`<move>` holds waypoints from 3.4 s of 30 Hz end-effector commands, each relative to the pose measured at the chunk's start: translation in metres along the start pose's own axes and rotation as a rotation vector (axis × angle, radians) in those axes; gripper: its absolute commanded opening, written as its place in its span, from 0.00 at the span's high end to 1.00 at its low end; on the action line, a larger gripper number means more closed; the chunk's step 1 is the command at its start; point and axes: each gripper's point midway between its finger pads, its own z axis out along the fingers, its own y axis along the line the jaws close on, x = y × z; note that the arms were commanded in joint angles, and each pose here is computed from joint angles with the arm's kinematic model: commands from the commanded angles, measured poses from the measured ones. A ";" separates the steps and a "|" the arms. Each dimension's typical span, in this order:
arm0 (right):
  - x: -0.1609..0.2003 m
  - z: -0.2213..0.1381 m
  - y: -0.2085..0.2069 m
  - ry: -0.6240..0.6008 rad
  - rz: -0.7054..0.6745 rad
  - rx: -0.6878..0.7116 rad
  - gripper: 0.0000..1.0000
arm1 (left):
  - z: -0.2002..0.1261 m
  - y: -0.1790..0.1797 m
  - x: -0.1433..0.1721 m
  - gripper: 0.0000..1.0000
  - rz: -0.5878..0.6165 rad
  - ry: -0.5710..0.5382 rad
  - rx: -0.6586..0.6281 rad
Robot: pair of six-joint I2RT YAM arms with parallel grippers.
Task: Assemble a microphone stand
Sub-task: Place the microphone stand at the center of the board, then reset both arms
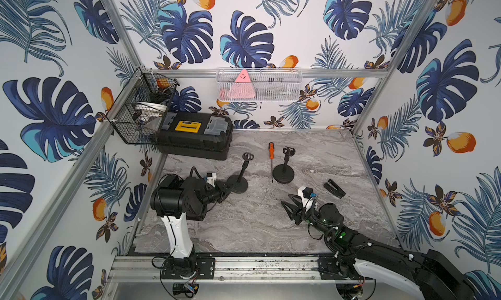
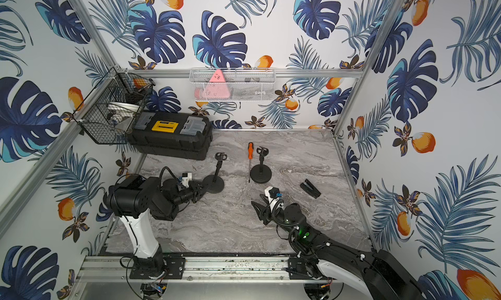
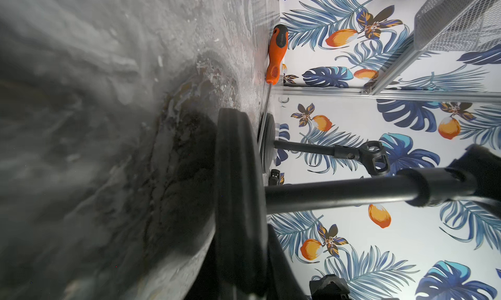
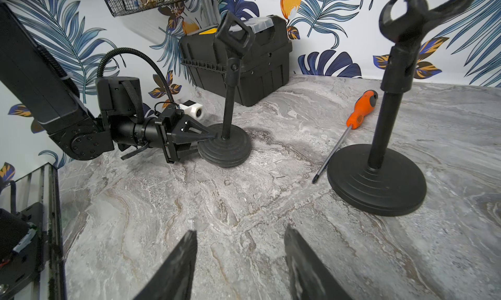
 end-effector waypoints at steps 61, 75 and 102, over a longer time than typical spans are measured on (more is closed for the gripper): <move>-0.041 -0.023 -0.077 -0.099 -0.068 0.423 0.25 | -0.156 0.001 -0.054 0.01 0.339 -0.419 -0.874; -0.052 -0.069 -0.222 -0.114 0.218 0.659 0.24 | -0.153 -0.041 -0.098 0.04 0.956 -0.629 -0.845; 0.000 -0.047 -0.299 -0.064 0.223 0.659 0.24 | -0.126 -0.025 -0.125 0.01 1.082 -0.702 -0.656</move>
